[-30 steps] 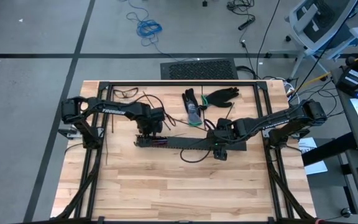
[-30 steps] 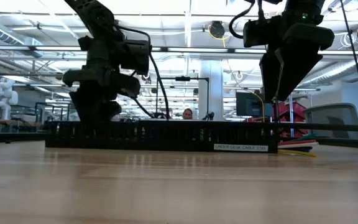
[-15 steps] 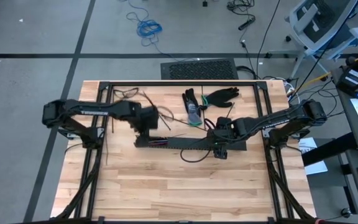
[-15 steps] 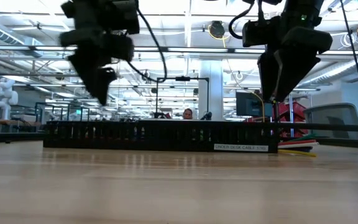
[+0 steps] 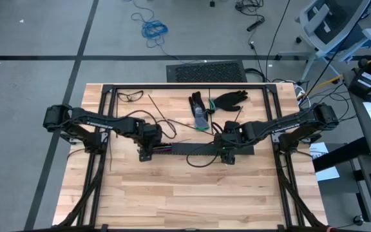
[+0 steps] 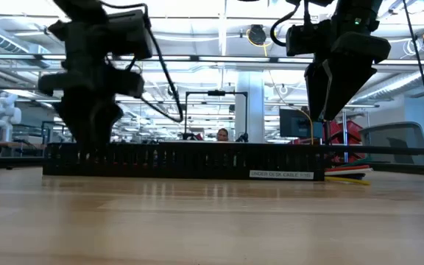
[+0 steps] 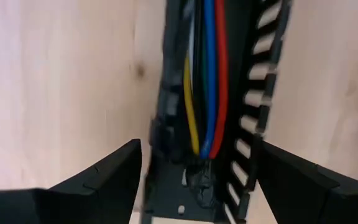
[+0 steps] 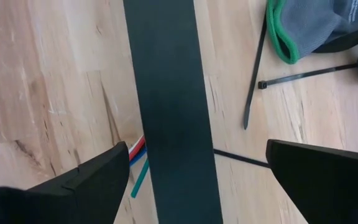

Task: Ziptie cables
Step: Close the black cable duct

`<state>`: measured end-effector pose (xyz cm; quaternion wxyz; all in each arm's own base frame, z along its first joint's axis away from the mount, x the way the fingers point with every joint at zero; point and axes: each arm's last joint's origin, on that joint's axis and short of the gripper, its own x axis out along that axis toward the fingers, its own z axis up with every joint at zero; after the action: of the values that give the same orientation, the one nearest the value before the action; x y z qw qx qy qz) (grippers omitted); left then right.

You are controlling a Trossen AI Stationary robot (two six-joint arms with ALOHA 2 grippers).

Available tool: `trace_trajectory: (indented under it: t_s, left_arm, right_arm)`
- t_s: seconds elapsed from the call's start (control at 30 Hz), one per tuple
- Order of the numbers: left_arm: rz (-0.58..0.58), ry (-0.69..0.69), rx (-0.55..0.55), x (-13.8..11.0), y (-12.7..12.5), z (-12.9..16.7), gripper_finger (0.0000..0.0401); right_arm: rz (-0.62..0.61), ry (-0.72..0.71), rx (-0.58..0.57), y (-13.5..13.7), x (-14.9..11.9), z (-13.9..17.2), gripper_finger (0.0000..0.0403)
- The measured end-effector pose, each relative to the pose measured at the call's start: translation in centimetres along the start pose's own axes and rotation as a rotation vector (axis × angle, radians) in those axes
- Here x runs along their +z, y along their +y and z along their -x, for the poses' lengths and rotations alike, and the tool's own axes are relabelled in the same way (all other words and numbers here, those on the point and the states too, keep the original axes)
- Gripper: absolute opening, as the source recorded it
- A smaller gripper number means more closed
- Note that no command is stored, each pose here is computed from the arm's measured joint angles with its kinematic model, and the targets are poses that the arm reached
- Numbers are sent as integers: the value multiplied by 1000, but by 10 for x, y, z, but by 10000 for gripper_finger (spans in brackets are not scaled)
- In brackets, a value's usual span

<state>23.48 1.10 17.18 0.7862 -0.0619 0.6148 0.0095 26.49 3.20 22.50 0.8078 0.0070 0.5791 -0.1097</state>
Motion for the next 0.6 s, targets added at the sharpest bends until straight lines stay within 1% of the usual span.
trace_trajectory:
  t_s: [0.1, 0.23, 0.37, 0.43, 0.57, 0.6]
  left_arm:
    - [-3, 14, 0, -9, 0, -10, 293]
    - [3, 17, 3, -14, 0, -16, 293]
    - [-50, -89, 37, -13, 3, -25, 293]
    - [-46, -104, 36, -13, 4, -30, 293]
    - [-41, -99, 40, -13, 5, -32, 293]
    - [-35, -100, 40, -12, 5, -32, 293]
  right_arm:
    - [-4, -4, 1, 0, 0, 0, 366]
    - [0, -3, 1, 0, 0, 0, 366]
    - [0, -4, 1, 0, 0, 0, 366]
    - [2, 7, -4, 0, -1, 0, 366]
    - [80, 74, -57, -4, -8, 0, 366]
    - [83, 89, -66, -5, -9, 0, 366]
